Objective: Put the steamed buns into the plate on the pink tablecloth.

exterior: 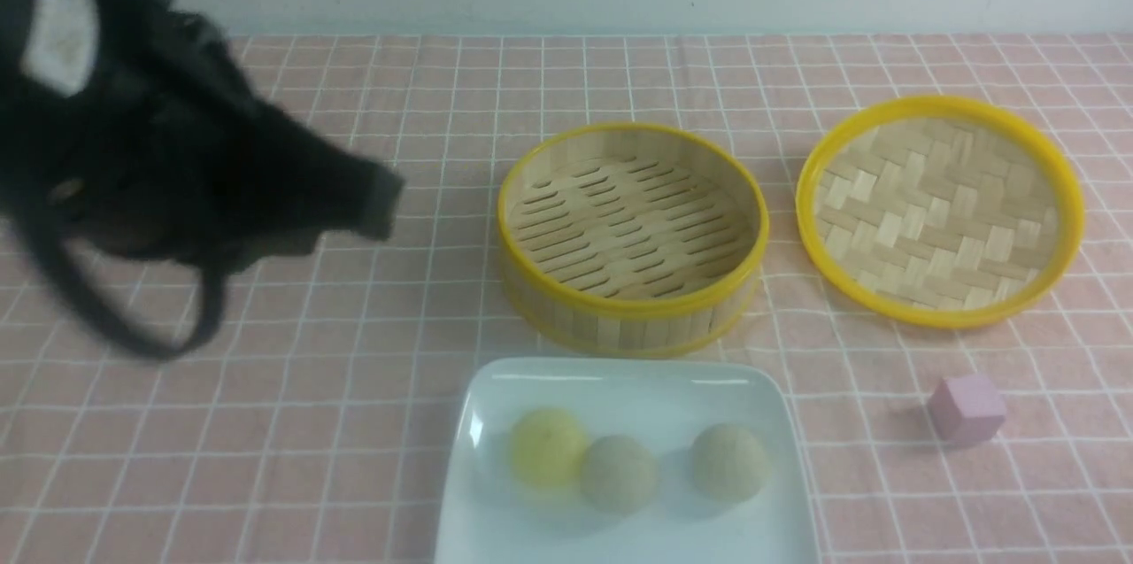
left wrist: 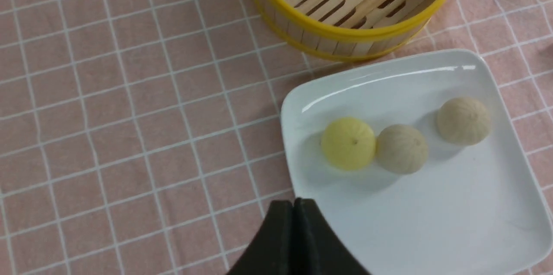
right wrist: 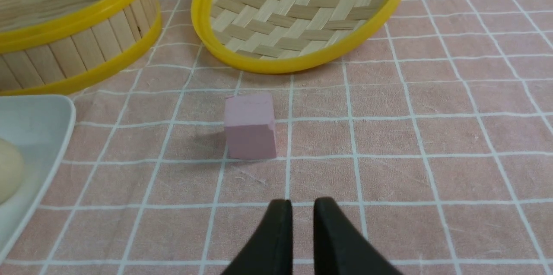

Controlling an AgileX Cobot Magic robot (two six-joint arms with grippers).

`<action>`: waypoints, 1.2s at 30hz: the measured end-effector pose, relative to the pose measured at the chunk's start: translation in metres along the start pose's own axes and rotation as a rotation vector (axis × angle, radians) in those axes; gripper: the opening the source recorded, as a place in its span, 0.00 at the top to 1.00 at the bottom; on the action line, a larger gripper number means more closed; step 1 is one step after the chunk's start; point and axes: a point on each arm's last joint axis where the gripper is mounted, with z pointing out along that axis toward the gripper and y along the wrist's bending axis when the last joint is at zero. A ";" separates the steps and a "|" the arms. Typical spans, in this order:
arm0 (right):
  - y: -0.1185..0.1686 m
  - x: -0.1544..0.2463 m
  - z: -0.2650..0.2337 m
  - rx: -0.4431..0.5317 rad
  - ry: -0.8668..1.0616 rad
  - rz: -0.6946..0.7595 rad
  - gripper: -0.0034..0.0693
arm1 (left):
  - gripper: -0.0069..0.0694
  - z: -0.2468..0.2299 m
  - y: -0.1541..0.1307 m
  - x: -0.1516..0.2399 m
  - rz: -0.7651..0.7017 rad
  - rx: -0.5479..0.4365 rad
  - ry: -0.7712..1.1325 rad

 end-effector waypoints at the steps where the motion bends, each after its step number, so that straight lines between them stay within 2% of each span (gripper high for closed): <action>1: 0.000 0.000 0.000 0.000 0.000 0.000 0.87 | 0.91 -0.002 0.004 0.008 0.002 0.006 -0.015; 8: -0.001 0.000 0.000 0.018 -0.001 0.006 0.85 | 0.91 0.001 0.026 0.076 -0.009 0.070 -0.121; 13: -0.005 0.000 0.000 0.087 -0.007 0.029 0.84 | 0.91 -0.005 0.041 0.109 -0.070 0.084 -0.171; 20: -0.005 0.000 0.000 0.099 -0.008 0.033 0.84 | 0.91 -0.028 0.054 0.120 -0.092 0.116 -0.318; 24: -0.005 0.000 0.000 0.099 -0.008 0.033 0.83 | 0.90 -0.027 0.052 0.120 -0.090 0.171 -0.436; 28: -0.005 0.000 0.000 0.099 -0.008 0.033 0.82 | 0.90 -0.017 0.043 0.117 -0.113 0.273 -0.551; 36: -0.005 0.000 0.000 0.099 -0.008 0.033 0.81 | 0.90 -0.012 0.042 0.120 -0.113 0.281 -0.550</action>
